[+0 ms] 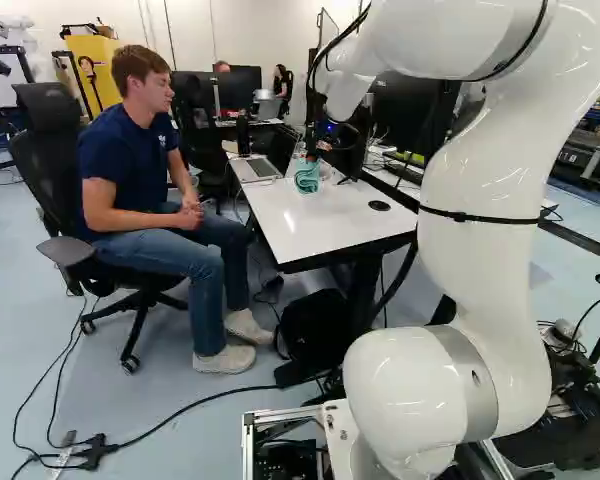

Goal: Clean the table with the green towel

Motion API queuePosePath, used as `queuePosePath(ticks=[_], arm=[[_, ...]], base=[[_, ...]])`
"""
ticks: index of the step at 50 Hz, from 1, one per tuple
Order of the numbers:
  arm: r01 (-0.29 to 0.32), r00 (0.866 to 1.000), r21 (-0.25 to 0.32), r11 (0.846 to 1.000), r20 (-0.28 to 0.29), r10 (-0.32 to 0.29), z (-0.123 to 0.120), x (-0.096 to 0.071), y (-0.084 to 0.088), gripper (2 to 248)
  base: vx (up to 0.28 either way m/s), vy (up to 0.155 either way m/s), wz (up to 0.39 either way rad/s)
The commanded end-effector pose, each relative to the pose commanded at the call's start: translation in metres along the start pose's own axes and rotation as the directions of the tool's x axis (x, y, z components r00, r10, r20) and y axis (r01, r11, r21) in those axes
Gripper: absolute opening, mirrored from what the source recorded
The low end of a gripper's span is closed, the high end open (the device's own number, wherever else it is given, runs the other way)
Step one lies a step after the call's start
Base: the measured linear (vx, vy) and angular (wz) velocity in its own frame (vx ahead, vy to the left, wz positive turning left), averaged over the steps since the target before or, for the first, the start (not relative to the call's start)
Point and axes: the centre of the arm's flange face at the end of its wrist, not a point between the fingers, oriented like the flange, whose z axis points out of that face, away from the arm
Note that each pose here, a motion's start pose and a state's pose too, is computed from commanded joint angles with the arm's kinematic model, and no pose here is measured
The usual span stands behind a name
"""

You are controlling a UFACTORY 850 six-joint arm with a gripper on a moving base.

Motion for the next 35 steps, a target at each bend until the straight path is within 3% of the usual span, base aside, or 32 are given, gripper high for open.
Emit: queuePosePath(ticks=[17,35], arm=[[0.042,0.997,-0.021,0.999,0.071,-0.041,0.018,0.018,0.002,21],[0.053,0.996,-0.019,0.998,0.073,-0.051,0.034,0.033,-0.002,21]], base=[[0.0,0.0,0.0],[0.0,0.0,0.0]])
